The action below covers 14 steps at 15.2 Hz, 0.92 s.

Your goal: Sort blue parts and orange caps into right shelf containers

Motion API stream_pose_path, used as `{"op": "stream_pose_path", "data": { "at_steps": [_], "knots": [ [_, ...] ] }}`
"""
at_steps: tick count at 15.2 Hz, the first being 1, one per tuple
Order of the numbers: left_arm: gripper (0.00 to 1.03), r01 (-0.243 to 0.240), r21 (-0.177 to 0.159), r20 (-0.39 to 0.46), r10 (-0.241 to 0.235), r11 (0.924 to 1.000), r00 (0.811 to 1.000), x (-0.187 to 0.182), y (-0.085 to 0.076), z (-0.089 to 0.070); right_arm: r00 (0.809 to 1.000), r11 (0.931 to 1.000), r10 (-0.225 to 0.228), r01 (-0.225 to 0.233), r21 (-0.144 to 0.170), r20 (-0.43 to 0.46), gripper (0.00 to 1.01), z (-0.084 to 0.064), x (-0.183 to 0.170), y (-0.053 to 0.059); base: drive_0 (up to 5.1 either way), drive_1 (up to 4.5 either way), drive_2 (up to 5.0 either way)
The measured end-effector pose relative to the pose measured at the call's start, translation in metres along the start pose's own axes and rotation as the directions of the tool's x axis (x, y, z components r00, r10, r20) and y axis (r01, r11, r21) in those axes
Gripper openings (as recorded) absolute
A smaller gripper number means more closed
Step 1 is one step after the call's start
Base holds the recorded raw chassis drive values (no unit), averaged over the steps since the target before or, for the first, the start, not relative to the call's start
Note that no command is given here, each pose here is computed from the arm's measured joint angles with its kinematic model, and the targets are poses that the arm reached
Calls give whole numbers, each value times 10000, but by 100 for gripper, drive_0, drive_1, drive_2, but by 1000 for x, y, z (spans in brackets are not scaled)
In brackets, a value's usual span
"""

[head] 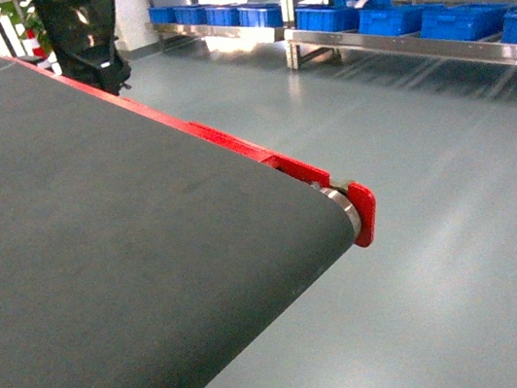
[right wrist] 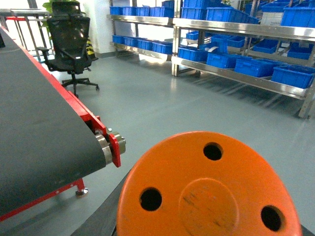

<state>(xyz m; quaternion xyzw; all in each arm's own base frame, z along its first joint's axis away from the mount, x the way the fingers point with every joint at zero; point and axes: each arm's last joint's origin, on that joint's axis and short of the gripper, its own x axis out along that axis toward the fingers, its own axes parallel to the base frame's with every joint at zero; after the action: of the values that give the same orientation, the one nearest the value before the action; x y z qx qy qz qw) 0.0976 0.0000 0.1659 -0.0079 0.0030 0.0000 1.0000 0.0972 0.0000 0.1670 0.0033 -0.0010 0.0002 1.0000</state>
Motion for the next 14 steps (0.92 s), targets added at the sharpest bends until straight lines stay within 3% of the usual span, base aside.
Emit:
{"op": "stream_pose_path", "data": {
  "at_steps": [14],
  "knots": [
    [41,-4,0,0,4,10000,10000,0,0,0,10000,10000,0,0,0,0,43,0,0,0,-162,-162,-162]
  ]
}}
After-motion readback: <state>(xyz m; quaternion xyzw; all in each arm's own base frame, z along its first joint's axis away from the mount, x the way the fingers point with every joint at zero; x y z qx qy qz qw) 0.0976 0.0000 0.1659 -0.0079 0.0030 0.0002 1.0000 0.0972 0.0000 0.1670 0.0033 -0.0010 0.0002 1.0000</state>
